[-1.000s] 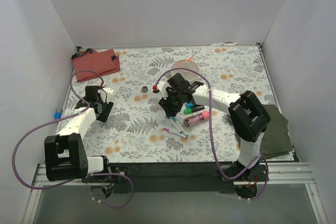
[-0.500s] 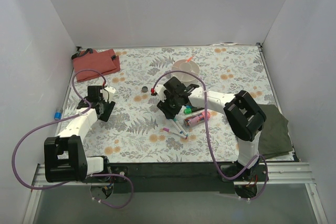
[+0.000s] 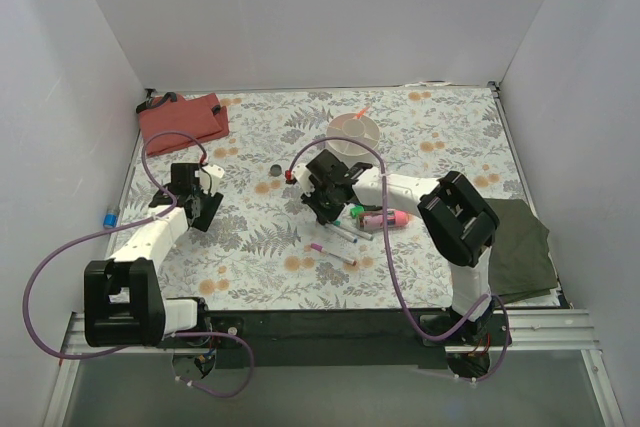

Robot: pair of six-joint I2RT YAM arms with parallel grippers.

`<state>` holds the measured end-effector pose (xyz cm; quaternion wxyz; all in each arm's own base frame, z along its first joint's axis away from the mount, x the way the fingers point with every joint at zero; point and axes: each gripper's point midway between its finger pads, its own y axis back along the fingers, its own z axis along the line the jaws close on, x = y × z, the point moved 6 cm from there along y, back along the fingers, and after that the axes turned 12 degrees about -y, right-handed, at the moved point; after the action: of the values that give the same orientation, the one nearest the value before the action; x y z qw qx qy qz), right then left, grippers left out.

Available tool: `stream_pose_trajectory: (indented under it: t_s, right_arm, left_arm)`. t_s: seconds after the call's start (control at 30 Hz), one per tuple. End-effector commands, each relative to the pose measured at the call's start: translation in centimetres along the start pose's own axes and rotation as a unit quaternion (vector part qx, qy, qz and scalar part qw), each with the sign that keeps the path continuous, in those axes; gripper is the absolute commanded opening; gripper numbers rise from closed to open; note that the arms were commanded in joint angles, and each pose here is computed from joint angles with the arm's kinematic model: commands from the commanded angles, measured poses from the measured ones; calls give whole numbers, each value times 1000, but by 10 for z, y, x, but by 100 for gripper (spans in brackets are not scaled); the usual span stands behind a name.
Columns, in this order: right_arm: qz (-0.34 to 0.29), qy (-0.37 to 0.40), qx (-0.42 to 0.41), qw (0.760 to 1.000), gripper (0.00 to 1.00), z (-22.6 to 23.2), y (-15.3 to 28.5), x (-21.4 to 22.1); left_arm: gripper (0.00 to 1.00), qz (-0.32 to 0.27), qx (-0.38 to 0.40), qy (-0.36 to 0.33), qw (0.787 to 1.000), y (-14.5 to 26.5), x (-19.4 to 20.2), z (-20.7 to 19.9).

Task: Sort the stationery into containers
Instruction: Pick up the pen from the center of the board.

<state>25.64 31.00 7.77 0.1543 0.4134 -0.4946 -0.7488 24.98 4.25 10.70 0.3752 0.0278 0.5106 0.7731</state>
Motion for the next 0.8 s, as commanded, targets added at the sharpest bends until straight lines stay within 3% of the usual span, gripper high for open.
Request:
stream_pose_trajectory:
  t_s: [0.0,0.17,0.27,0.43,0.6,0.77]
  right_arm:
    - [9,1,2,1000,1,3,-7,-4]
    - [-5,8,-3,1000,1,-6,7,-19]
    - [-34,10,-20,999,1,-19,38,-52]
    - [-111,22,-54,992,1,-41,100,-113]
    - [-181,41,-58,981,1,-72,150,-142]
    - [-272,47,-33,961,1,-125,188,-164]
  left_arm:
    - [61,-22,-15,-10,1000,3,-13,3]
    - [61,-27,-16,-21,999,2,-22,6]
    - [61,-37,-15,-22,999,4,-32,14]
    - [61,-56,-1,-8,998,4,-45,21]
    - [61,-76,19,2,997,6,-58,27]
    - [61,-90,37,-41,994,7,-60,25]
